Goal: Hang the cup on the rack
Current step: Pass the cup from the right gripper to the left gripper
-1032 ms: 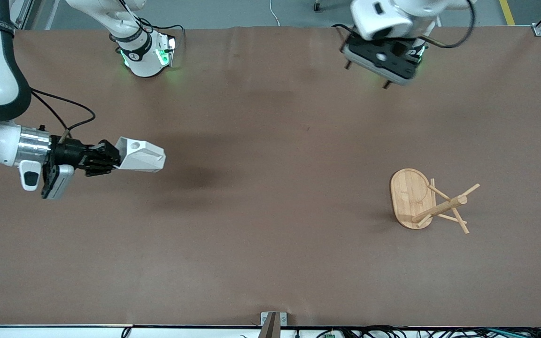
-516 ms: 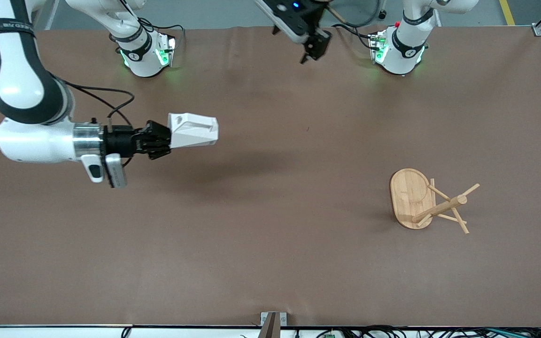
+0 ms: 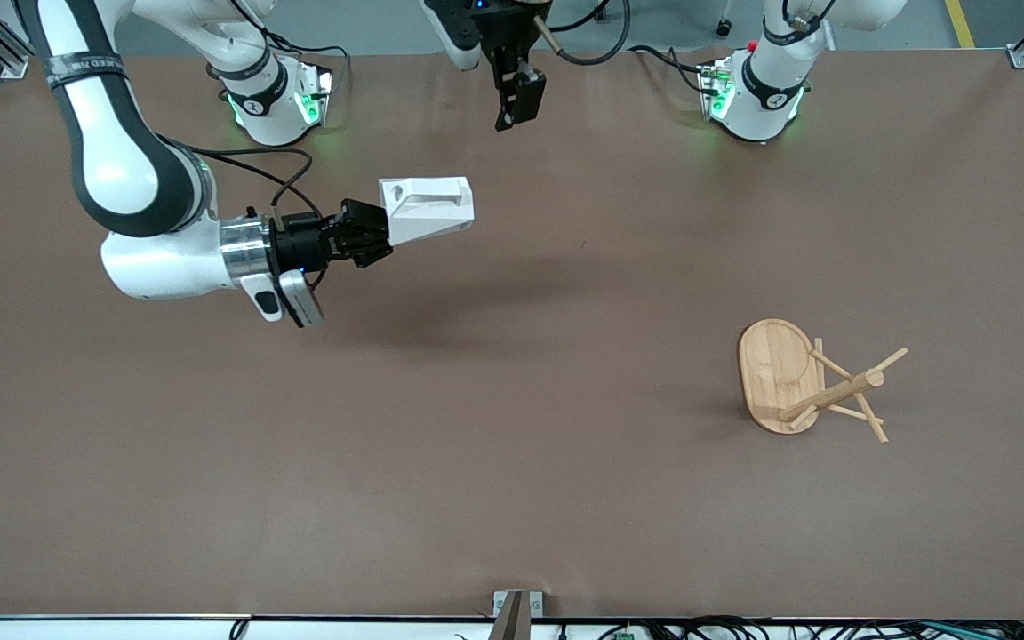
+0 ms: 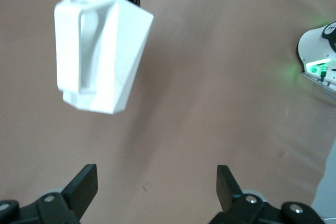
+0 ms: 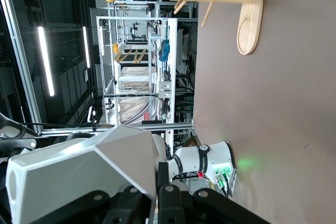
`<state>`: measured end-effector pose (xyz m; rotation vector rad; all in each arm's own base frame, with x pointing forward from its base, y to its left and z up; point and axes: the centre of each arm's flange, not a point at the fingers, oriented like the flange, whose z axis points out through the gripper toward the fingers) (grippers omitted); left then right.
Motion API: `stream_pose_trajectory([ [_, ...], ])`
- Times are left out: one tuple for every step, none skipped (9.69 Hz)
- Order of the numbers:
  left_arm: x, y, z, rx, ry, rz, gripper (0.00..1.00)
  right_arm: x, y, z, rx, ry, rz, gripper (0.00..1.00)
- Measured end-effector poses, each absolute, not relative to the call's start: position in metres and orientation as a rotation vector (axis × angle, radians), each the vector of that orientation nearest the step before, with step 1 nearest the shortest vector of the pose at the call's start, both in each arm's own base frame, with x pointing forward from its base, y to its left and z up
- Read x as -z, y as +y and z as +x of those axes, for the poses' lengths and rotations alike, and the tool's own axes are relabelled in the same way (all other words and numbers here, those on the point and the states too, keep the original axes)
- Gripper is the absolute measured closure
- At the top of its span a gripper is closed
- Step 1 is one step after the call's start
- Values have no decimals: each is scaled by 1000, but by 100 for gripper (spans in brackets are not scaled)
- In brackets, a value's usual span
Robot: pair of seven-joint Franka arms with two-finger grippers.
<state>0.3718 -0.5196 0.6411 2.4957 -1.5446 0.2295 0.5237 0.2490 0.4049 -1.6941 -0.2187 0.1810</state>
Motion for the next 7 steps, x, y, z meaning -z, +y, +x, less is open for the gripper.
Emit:
stream_pose_trajectory([
  [-638,-524,374,-249,-1584,2500,0,-401,252,520,-195,-218,-1692,93],
  [-635,-525,377,-271,-1625,2507,0,-398,254,516,-207,-215,-1689,93],
  [-635,-525,381,-288,-1663,2506,0,-397,257,514,-215,-218,-1686,93],
  [-633,-525,385,-300,-1689,2493,0,-398,261,512,-219,-225,-1684,93],
  [-628,-527,390,-310,-1699,2479,0,-399,263,511,-220,-229,-1682,93],
  [-619,-532,395,-312,-1700,2469,0,-401,264,510,-219,-232,-1681,93],
  [-611,-536,398,-306,-1703,2463,0,-402,266,509,-220,-236,-1680,93],
])
